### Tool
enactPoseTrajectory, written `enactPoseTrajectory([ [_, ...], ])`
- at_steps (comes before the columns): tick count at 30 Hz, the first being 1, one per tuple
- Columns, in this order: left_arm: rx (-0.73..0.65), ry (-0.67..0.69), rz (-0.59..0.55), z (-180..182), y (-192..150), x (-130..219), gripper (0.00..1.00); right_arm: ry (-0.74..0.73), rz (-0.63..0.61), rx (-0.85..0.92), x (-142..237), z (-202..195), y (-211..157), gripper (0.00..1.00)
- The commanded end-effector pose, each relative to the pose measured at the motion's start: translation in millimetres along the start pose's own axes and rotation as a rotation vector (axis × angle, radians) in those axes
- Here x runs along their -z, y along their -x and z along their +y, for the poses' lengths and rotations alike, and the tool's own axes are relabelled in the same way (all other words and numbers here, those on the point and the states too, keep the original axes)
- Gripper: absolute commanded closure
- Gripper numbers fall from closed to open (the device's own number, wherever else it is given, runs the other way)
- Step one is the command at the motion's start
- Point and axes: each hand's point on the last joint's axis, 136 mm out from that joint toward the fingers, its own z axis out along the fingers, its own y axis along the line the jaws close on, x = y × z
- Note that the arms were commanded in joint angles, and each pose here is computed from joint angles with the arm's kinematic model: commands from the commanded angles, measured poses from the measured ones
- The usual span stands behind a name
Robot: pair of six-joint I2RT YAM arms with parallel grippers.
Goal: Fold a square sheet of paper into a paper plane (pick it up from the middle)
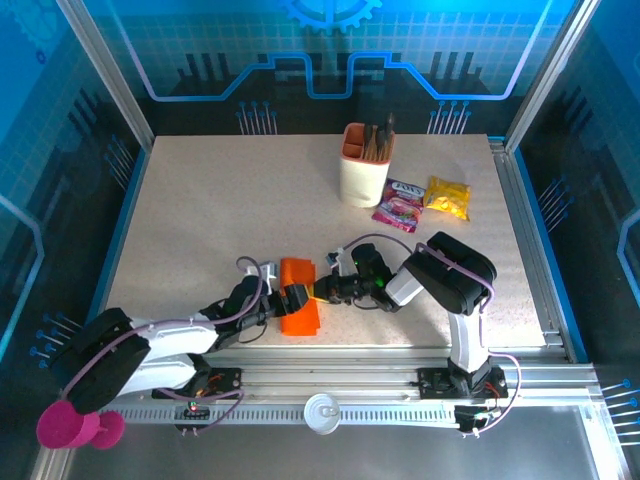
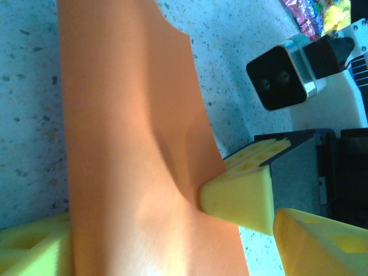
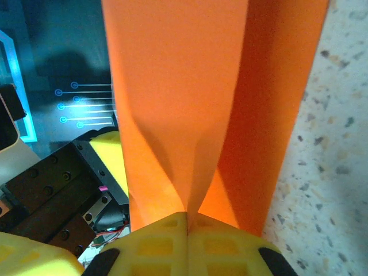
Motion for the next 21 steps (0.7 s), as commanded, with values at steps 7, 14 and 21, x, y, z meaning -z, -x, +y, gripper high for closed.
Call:
enactPoseTrajectory([
  [7,0.017,0.066,0.041,11.5,-6.7,0.0,0.19,-0.001,-0.018,0.01,4.1,-1.0,3.9,1.0],
  [14,0.022,0.21,-0.019,30.1,10.2,19.6,0.15,0.019,-0.024,0.01,7.0,3.8,7.1,1.0],
  [21,0.016,0.163,0.018,25.7,2.5,20.1,0.15,0.029,-0.021,0.018,7.4,8.7,6.3,0.9],
])
